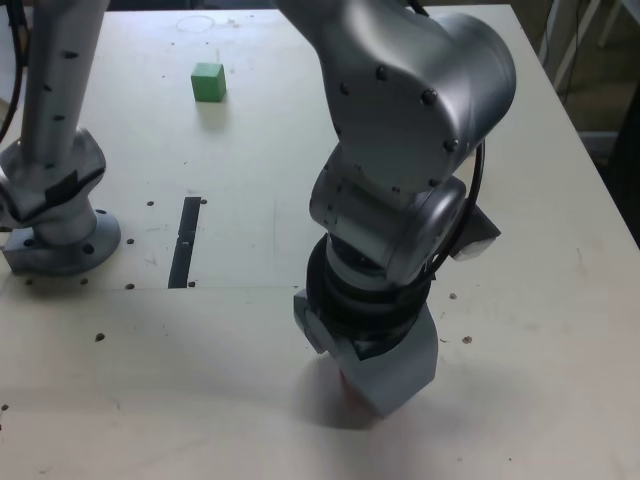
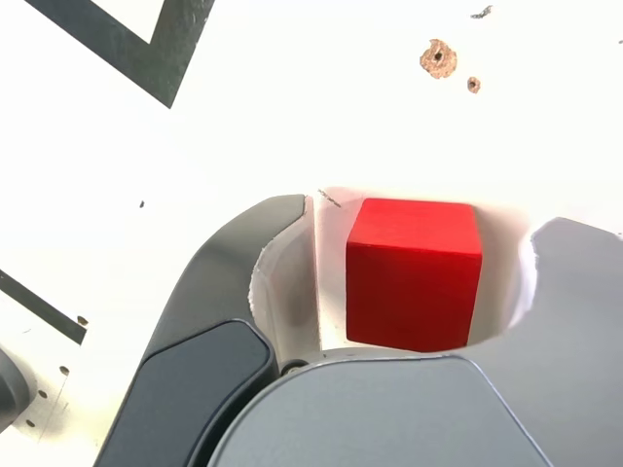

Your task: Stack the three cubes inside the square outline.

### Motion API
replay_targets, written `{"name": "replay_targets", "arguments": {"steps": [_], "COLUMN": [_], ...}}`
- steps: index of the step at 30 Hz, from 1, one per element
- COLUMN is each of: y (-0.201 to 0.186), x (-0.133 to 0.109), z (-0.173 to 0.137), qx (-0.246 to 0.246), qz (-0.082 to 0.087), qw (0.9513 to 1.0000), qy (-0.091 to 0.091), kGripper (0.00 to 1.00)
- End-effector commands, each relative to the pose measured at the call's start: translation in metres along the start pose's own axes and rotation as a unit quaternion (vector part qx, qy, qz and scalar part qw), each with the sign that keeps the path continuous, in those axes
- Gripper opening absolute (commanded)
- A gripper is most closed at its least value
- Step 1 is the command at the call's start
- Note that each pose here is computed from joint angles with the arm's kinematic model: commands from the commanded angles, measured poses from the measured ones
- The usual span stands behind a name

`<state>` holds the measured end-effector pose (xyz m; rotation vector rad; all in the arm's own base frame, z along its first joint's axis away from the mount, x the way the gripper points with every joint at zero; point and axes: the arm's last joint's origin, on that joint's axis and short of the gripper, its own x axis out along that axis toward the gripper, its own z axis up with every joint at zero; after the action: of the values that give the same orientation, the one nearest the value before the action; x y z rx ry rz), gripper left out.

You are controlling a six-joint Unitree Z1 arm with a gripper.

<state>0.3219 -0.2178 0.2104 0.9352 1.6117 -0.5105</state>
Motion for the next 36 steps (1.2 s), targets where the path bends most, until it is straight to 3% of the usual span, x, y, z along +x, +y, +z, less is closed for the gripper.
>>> {"name": "replay_targets", "arguments": {"steps": [1,8,15,21,28,32,36], "y": [0.000,-0.001,0.004,0.008,0.024,0.045,0.063], "x": [0.001,0.003,0.006,-0.005,-0.034,-0.044,-0.039], "z": [-0.001,0.001,0.000,-0.002,-0.028,-0.058,-0.084], "qx": [-0.001,-0.002,-0.010,-0.016,-0.055,-0.124,-0.202], "qz": [-0.005,-0.022,-0.041,-0.039,-0.040,-0.056,-0.064], "qw": [1.0000,0.9998,0.9991,0.9991,0.9976,0.9906,0.9767], "qy": [0.002,0.001,-0.001,-0.008,-0.007,0.015,0.037], "kGripper": [0.52,0.43,0.41,0.30,0.30,0.30,0.30]}}
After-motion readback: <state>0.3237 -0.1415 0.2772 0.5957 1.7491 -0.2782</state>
